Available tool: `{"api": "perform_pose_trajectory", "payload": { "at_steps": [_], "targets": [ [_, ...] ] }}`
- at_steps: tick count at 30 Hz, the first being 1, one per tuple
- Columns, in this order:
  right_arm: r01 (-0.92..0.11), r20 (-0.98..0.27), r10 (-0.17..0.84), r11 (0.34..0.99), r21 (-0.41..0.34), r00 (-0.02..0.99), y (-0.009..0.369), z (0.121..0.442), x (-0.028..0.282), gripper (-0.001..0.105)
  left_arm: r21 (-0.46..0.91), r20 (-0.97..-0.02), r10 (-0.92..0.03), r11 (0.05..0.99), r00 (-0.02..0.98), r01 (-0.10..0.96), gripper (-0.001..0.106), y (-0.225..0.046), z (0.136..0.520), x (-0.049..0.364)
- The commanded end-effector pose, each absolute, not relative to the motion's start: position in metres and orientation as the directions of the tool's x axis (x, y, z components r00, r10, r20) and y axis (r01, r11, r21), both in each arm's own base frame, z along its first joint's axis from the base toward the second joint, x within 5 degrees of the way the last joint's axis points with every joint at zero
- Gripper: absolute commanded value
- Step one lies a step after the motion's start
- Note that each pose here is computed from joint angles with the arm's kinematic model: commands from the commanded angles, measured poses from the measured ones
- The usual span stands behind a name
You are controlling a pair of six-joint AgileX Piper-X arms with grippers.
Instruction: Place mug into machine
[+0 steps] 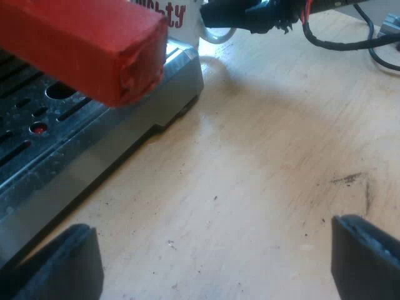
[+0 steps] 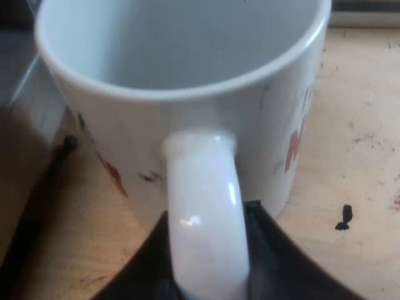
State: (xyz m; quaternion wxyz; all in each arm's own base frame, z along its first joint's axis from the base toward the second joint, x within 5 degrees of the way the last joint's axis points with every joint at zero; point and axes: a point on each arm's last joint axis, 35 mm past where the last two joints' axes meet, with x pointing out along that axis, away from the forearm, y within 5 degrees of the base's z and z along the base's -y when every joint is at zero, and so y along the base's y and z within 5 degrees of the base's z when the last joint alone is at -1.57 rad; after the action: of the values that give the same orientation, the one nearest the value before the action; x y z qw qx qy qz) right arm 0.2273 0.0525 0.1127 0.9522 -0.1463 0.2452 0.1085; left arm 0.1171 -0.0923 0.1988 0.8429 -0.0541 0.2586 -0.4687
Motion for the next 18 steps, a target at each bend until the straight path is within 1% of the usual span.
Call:
{"api": "perform_pose_trajectory", "payload": {
  "at_steps": [1,3,6,8,10,13,15,18],
  "targets": [
    [-0.277,-0.498,0.135,0.935,-0.223,0.857,0.052,0.119,0.226,0.0,-0.342,-0.37,-0.828,0.543,0.421,0.767,0.077,-0.093,0.202,0.117],
    [-0.279,-0.496,0.135,0.933,-0.228,0.858,0.051,0.123,0.225,0.0,-0.342,-0.37,-0.828,0.543,0.421,0.767,0.077,-0.093,0.202,0.117],
    [-0.3,-0.494,0.135,0.914,-0.272,0.859,0.05,0.134,0.22,0.0,-0.342,-0.37,-0.828,0.543,0.421,0.767,0.077,-0.093,0.202,0.117],
    [-0.304,-0.493,0.135,0.91,-0.281,0.86,0.05,0.139,0.218,0.0,-0.34,-0.371,-0.826,0.547,0.425,0.765,0.077,-0.093,0.202,0.117],
    [-0.307,-0.496,0.133,0.907,-0.287,0.858,0.048,0.151,0.21,0.0,-0.325,-0.374,-0.809,0.572,0.454,0.753,0.077,-0.093,0.202,0.118],
    [-0.31,-0.497,0.133,0.904,-0.294,0.858,0.047,0.158,0.205,0.0,-0.296,-0.383,-0.767,0.63,0.515,0.718,0.077,-0.091,0.202,0.121],
    [-0.323,-0.491,0.134,0.889,-0.325,0.861,0.044,0.17,0.196,0.0,-0.275,-0.392,-0.732,0.671,0.557,0.689,0.077,-0.09,0.201,0.122],
    [-0.325,-0.478,0.135,0.883,-0.339,0.868,0.042,0.182,0.185,0.0,-0.272,-0.391,-0.729,0.675,0.562,0.686,0.077,-0.09,0.202,0.122]
  ]
}}
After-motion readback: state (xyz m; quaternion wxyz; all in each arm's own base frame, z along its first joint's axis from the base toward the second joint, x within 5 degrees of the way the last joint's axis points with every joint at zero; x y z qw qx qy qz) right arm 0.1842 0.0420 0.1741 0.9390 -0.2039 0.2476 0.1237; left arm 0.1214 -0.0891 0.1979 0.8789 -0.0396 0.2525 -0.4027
